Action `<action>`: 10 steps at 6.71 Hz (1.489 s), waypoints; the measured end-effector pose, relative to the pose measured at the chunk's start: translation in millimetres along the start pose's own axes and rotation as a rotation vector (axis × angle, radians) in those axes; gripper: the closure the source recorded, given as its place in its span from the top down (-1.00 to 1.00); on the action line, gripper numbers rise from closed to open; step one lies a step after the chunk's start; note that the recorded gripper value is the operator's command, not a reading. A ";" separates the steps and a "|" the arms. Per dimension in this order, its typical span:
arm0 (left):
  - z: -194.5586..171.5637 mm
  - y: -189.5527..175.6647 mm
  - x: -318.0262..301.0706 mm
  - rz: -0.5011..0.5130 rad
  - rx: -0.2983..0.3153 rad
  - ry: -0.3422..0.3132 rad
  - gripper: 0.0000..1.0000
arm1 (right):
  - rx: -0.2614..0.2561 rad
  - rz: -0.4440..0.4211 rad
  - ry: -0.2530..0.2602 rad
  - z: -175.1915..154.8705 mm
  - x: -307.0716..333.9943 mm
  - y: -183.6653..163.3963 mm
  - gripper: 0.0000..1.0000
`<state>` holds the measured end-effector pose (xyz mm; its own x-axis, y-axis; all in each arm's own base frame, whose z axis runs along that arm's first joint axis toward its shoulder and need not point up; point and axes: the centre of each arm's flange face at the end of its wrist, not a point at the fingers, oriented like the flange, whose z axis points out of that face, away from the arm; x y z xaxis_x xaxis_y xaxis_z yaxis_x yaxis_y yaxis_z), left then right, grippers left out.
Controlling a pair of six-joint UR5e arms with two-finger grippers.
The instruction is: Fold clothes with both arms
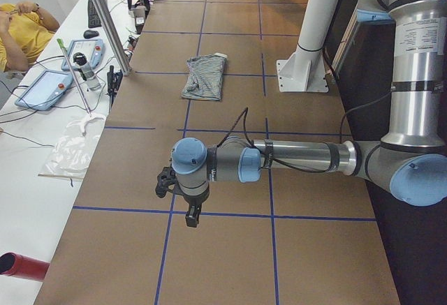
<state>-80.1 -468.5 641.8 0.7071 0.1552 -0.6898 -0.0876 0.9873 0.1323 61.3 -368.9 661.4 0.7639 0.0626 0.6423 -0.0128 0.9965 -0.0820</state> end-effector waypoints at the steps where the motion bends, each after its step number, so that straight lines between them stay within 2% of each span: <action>1: -2.0 -1.8 3.7 0.008 0.007 0.005 1.00 | 0.000 0.000 0.000 0.1 0.1 0.1 1.00; 10: -8.1 -3.6 9.9 0.036 0.026 -0.010 1.00 | 0.005 -0.004 -0.005 -1.8 -2.1 -1.9 1.00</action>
<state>-78.5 -470.2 628.7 0.7110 0.1902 -0.6770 -0.0948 0.9799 0.1757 60.9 -371.0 658.8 0.7606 0.0585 0.6466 -0.0126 0.9971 -0.0754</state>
